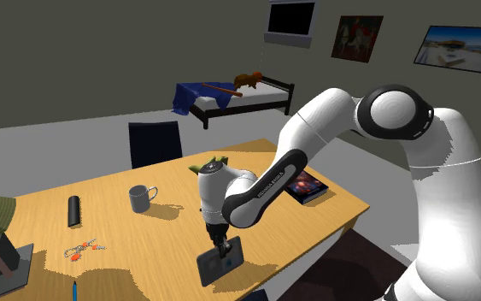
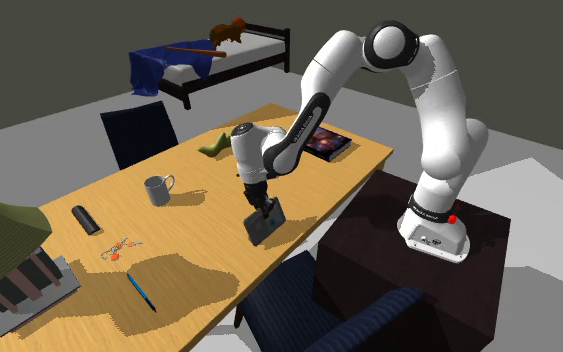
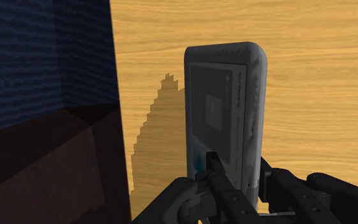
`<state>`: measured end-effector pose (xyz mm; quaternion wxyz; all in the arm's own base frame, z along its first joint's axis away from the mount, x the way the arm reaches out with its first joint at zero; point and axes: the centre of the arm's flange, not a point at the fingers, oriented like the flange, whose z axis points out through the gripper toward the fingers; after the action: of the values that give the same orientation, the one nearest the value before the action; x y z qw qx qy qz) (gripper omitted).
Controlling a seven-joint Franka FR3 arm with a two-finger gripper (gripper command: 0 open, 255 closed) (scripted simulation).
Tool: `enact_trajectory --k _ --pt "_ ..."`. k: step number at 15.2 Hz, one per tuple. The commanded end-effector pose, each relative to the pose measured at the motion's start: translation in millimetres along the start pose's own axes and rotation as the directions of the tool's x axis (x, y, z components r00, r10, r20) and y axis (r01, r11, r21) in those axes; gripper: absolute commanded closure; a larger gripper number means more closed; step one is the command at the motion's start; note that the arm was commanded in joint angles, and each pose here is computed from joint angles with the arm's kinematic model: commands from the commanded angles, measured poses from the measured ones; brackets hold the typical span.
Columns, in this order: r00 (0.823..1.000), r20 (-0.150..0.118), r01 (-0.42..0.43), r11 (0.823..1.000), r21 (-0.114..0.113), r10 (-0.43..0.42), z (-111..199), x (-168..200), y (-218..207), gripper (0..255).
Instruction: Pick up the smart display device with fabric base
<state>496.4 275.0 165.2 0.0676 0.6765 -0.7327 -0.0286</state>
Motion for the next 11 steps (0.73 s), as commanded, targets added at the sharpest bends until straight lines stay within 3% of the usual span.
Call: enact_trajectory --k 1,11 --pt "1.000 0.000 0.000 1.000 -0.001 0.000 1.2 -0.1 0.2 255" --pt "1.000 0.000 0.000 1.000 -0.001 0.000 -40.3 1.8 6.0 255"
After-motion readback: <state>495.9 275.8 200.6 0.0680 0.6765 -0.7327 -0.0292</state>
